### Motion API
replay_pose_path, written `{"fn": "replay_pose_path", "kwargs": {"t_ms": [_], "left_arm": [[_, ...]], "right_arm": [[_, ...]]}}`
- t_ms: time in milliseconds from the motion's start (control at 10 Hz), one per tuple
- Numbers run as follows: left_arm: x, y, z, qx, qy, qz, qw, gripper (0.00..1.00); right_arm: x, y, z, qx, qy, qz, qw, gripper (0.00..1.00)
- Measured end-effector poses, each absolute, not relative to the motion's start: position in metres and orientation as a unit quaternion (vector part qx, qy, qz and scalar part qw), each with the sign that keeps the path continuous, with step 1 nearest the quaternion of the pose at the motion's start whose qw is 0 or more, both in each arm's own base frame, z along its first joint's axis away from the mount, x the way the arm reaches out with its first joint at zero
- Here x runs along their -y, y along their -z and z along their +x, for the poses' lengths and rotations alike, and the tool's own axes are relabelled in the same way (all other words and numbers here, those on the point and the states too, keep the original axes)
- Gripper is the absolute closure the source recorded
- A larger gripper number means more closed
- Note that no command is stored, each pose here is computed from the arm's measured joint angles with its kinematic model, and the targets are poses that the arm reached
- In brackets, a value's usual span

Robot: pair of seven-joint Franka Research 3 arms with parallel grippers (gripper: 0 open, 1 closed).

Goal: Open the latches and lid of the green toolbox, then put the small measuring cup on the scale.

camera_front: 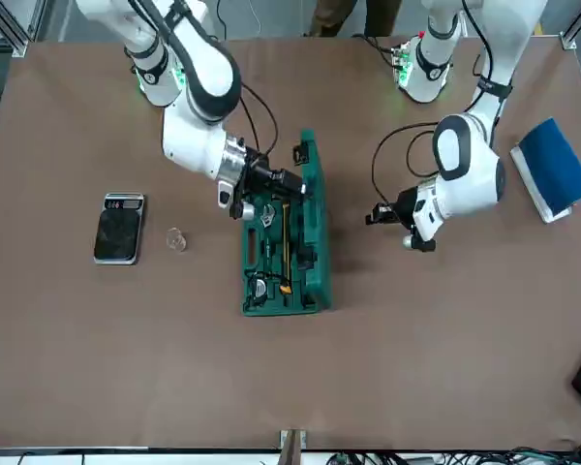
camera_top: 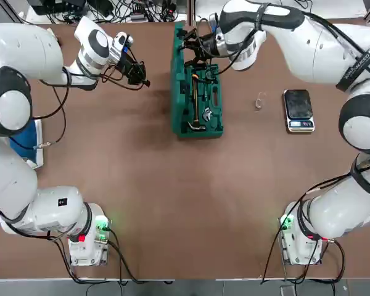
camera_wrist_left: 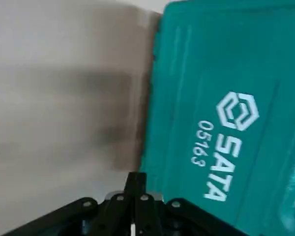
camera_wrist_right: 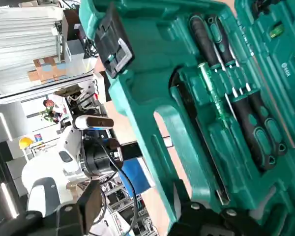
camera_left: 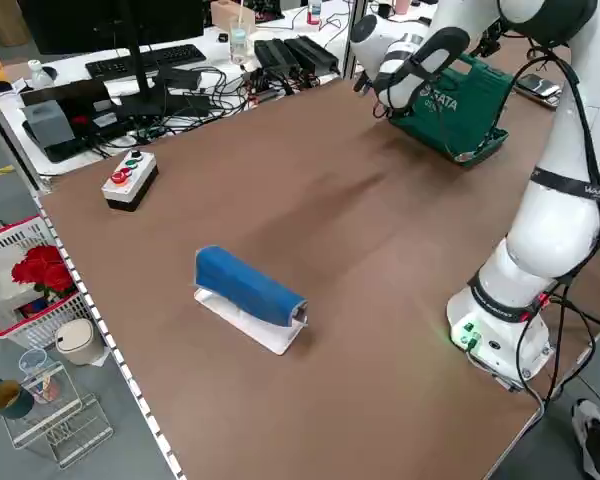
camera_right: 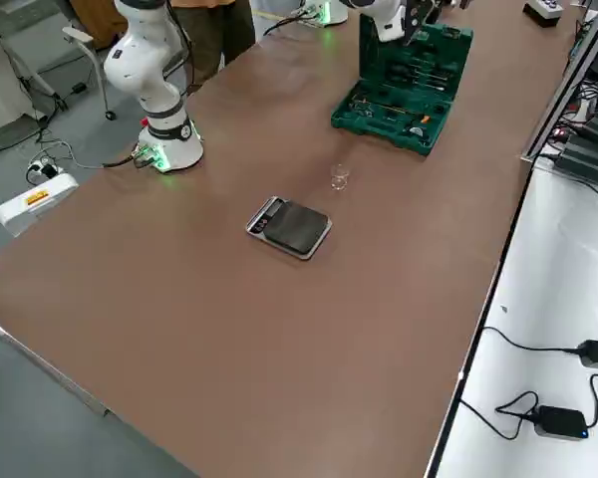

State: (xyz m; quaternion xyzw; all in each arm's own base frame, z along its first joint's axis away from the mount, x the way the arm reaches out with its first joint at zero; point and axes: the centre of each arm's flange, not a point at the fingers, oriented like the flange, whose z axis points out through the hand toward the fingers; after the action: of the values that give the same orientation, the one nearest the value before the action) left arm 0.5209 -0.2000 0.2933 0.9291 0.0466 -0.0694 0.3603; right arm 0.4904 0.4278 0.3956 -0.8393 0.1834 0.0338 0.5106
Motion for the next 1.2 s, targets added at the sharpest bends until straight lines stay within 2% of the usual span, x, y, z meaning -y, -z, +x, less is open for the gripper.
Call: {"fn": "replay_pose_path", "kwargs": {"t_ms": [300, 700, 800, 1000, 1200], "left_arm": [[0.212, -0.309, 0.518, -0.042, 0.061, 0.927, 0.368, 0.99], [0.210, -0.309, 0.516, -0.044, 0.059, 0.928, 0.366, 0.99], [0.210, -0.309, 0.516, -0.044, 0.059, 0.928, 0.366, 0.99], [0.205, -0.307, 0.515, -0.049, 0.061, 0.928, 0.365, 0.99], [0.193, -0.301, 0.515, -0.059, 0.064, 0.928, 0.363, 0.99]], "right_arm": [[-0.450, -0.394, 0.481, -0.193, -0.024, -0.840, 0.507, 0.32], [-0.460, -0.395, 0.488, -0.203, -0.025, -0.834, 0.513, 0.30], [-0.455, -0.396, 0.494, -0.196, -0.019, -0.838, 0.509, 0.17], [-0.429, -0.398, 0.521, -0.140, -0.017, -0.861, 0.488, 0.08], [-0.387, -0.405, 0.552, -0.081, -0.021, -0.885, 0.458, 0.05]]}}
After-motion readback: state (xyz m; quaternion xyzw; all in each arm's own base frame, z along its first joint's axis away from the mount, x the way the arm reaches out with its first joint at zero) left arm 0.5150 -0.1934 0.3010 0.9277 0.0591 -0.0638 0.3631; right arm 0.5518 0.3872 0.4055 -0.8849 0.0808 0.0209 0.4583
